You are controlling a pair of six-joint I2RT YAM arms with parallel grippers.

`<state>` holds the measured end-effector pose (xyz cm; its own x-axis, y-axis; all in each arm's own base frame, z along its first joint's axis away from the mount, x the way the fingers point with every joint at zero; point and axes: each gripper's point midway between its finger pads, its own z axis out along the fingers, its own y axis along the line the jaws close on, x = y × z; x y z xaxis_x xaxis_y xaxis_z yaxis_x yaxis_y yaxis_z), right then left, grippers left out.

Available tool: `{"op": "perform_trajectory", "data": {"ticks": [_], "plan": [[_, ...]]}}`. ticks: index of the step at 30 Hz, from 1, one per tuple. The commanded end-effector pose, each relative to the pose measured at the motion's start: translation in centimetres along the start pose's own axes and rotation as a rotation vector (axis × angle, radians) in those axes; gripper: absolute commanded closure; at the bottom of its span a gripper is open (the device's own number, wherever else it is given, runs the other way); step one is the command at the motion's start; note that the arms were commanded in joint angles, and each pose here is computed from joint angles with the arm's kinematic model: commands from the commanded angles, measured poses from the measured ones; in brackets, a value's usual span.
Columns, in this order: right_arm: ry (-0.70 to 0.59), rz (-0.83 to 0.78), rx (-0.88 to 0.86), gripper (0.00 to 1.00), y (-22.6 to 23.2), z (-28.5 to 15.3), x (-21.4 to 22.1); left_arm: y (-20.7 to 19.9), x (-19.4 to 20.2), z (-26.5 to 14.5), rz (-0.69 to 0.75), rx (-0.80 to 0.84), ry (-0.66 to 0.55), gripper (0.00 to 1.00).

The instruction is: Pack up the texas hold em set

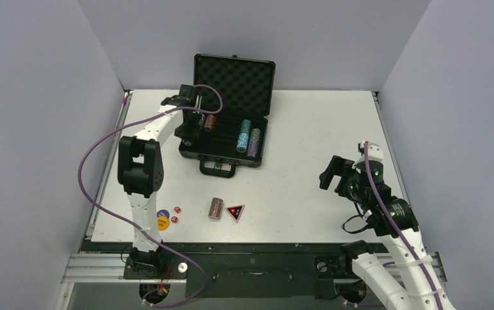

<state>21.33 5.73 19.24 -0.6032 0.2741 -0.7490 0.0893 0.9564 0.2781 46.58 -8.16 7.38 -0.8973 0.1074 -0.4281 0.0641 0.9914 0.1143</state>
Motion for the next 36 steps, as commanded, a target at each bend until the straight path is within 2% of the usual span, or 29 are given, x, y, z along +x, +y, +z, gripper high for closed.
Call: {"op": "perform_trajectory", "data": {"ticks": [1, 11, 28, 36], "plan": [[-0.027, -0.022, 0.021, 0.0, -0.5, -0.4, -0.5, 0.9, -2.6, -0.8, 0.039, -0.016, -0.104, 1.0], [-0.024, -0.032, 0.022, 0.0, -0.5, 0.0, -0.3, -0.2, -1.7, 0.0, 0.107, 0.032, -0.089, 1.0], [-0.03, -0.036, 0.021, 0.0, -0.6, -0.1, -0.2, -0.2, -1.5, 1.7, 0.133, -0.005, -0.073, 1.0], [-0.025, -0.04, 0.019, 0.0, -0.6, 0.0, -0.1, -0.3, -2.6, 1.5, 0.15, -0.044, -0.095, 1.0]]}}
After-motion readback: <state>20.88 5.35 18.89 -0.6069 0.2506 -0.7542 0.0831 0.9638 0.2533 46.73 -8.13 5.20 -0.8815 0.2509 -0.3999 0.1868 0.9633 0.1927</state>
